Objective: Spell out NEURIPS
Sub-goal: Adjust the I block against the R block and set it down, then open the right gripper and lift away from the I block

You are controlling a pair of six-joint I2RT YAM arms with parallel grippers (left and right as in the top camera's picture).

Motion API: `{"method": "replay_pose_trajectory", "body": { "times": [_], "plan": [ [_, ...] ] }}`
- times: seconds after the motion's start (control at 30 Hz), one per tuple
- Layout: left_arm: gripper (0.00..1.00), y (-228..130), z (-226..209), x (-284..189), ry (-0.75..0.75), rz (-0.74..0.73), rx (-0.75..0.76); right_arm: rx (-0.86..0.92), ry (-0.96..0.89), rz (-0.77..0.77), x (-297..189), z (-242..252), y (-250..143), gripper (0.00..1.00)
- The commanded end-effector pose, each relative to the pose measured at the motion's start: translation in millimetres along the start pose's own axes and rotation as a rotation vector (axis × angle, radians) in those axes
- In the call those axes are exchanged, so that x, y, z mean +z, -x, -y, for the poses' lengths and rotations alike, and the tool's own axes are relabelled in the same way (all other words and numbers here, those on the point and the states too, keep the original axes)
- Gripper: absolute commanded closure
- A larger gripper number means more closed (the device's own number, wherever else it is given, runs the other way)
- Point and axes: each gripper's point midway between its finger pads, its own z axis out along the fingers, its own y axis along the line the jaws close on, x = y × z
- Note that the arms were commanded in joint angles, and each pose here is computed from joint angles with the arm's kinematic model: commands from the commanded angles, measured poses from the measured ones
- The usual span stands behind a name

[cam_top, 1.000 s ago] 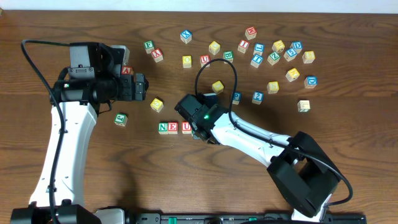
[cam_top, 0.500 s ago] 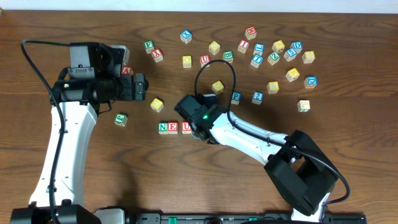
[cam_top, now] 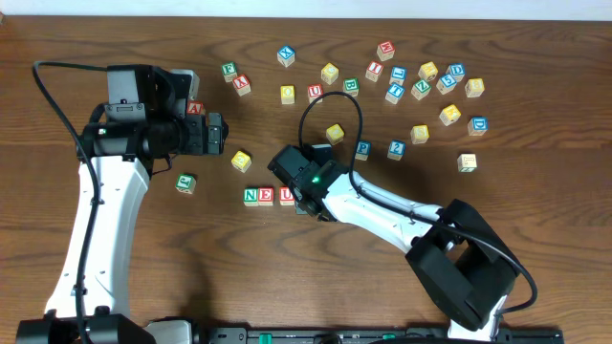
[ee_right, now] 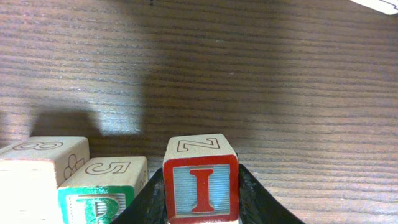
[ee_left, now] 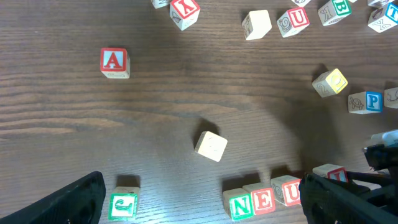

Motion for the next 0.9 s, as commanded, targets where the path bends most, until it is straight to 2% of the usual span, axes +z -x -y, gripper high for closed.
{"method": "replay_pose_trajectory", "body": {
  "times": [0.0, 0.33, 0.87],
  "plan": [
    [0.02, 8.4, 2.4, -4.6, -0.012, 0.022, 0.025, 0.002, -0.02, -0.01, 6.8, 1.7, -5.7, 0.67],
    [0.02, 8.3, 2.4, -4.6, -0.012, 0.022, 0.025, 0.003, -0.021, -0.01, 6.7, 2.0, -5.5, 0.59],
    [0.03, 8.4, 2.4, -4.6, -0.012, 0.022, 0.025, 0.014, -0.023, -0.009, 6.8, 3.4, -4.3, 0.61]
  ]
}}
